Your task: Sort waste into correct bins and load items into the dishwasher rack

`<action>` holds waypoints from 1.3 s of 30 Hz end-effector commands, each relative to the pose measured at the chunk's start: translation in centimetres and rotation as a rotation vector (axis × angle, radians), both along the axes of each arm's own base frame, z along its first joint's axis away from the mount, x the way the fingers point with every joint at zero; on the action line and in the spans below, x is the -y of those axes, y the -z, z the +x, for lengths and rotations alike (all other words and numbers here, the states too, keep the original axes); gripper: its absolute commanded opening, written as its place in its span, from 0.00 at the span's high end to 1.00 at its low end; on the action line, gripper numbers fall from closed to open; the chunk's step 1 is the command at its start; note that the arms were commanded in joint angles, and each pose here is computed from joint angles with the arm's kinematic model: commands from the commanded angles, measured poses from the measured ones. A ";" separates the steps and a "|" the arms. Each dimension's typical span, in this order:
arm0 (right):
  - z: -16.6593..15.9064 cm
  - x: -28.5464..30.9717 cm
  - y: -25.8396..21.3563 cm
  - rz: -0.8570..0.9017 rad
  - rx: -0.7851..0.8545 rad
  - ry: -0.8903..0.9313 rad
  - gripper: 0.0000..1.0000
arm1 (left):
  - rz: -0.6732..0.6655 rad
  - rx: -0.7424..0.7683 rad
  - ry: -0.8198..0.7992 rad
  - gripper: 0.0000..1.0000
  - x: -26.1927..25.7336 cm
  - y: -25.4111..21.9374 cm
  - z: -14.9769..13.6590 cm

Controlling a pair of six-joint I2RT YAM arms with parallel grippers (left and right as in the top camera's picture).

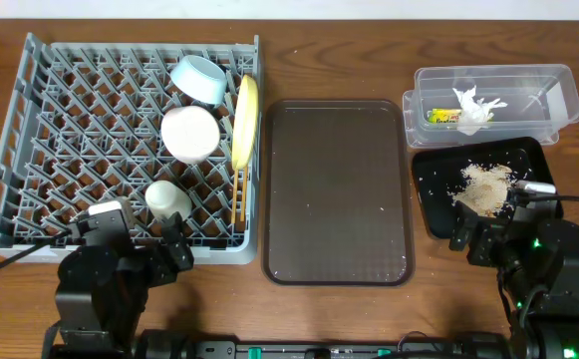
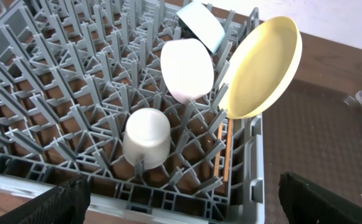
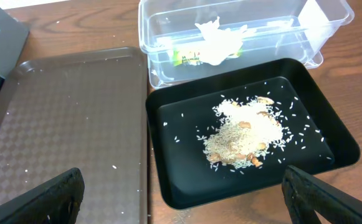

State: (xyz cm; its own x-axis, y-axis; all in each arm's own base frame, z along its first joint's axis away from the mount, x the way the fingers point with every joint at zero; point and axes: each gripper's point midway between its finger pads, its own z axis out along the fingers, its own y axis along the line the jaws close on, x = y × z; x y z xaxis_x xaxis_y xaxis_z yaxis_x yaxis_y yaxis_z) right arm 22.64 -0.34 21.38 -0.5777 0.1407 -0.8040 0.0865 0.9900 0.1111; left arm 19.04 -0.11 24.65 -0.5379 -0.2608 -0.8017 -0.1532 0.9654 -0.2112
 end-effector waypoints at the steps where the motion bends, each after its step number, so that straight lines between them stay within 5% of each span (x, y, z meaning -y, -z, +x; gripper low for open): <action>1: -0.1 0.2 0.5 -0.015 -0.013 0.007 0.01 | 0.019 -0.021 0.002 0.02 -0.1 0.6 -0.1; 27: -1.6 0.7 2.5 -0.038 -0.065 0.027 0.01 | 0.020 -0.038 0.002 0.02 -0.2 1.0 -0.4; 39: -0.5 -1.8 2.1 -0.020 0.373 -0.081 0.01 | 0.020 -0.038 0.002 0.01 -0.2 1.0 -0.4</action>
